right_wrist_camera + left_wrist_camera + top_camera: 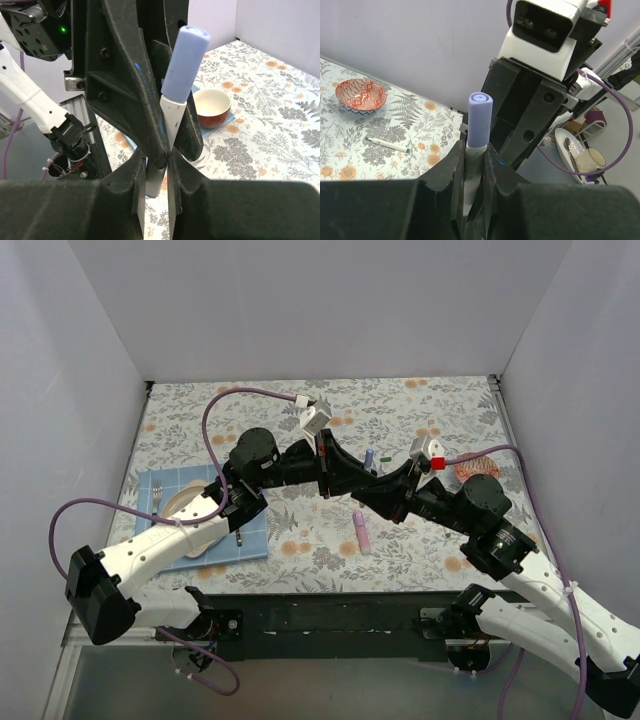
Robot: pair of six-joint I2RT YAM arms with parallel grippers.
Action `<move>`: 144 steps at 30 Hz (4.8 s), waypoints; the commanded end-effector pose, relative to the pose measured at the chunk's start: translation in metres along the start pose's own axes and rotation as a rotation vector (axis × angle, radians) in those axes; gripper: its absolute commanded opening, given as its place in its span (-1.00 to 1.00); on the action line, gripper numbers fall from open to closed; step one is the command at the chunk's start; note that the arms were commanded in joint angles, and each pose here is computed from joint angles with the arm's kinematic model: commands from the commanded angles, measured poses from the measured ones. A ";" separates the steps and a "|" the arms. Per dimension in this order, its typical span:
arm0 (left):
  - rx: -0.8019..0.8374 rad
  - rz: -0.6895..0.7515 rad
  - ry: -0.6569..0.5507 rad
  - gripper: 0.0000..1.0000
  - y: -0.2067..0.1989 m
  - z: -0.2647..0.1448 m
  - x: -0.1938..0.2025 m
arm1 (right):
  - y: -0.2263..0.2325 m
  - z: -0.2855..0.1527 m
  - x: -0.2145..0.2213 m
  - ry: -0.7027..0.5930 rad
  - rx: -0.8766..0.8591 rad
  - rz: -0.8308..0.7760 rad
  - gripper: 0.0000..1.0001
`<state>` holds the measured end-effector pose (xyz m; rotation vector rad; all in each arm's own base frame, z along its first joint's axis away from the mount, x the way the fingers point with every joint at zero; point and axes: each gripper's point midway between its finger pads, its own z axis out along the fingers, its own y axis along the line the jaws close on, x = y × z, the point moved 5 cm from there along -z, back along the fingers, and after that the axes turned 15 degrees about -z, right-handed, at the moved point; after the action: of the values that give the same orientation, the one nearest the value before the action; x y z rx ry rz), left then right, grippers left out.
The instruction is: Insert the pens into the pen caps
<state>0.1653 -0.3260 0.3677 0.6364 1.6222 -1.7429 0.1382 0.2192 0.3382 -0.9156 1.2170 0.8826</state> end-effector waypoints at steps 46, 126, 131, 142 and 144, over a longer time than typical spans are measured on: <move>-0.015 -0.054 -0.029 -1.00 -0.011 -0.019 0.014 | 0.005 0.009 0.047 0.018 0.056 0.309 -0.10; -0.191 0.306 -0.004 -1.00 0.028 -0.066 0.030 | -0.026 0.012 -0.056 -0.072 0.232 0.244 0.57; -0.210 0.313 -0.005 -1.00 0.031 -0.067 0.029 | -0.027 0.023 -0.055 -0.067 0.195 0.244 0.53; -0.233 0.303 -0.015 -1.00 0.034 -0.067 0.028 | -0.022 0.036 -0.053 -0.085 0.126 0.280 0.46; -0.230 0.303 -0.012 -1.00 0.034 -0.066 0.029 | -0.023 0.040 -0.050 -0.073 0.130 0.280 0.41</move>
<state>0.1647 -0.2684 0.3120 0.7231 1.6195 -1.3413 0.1669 0.2415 0.3652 -0.6321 1.4463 1.0098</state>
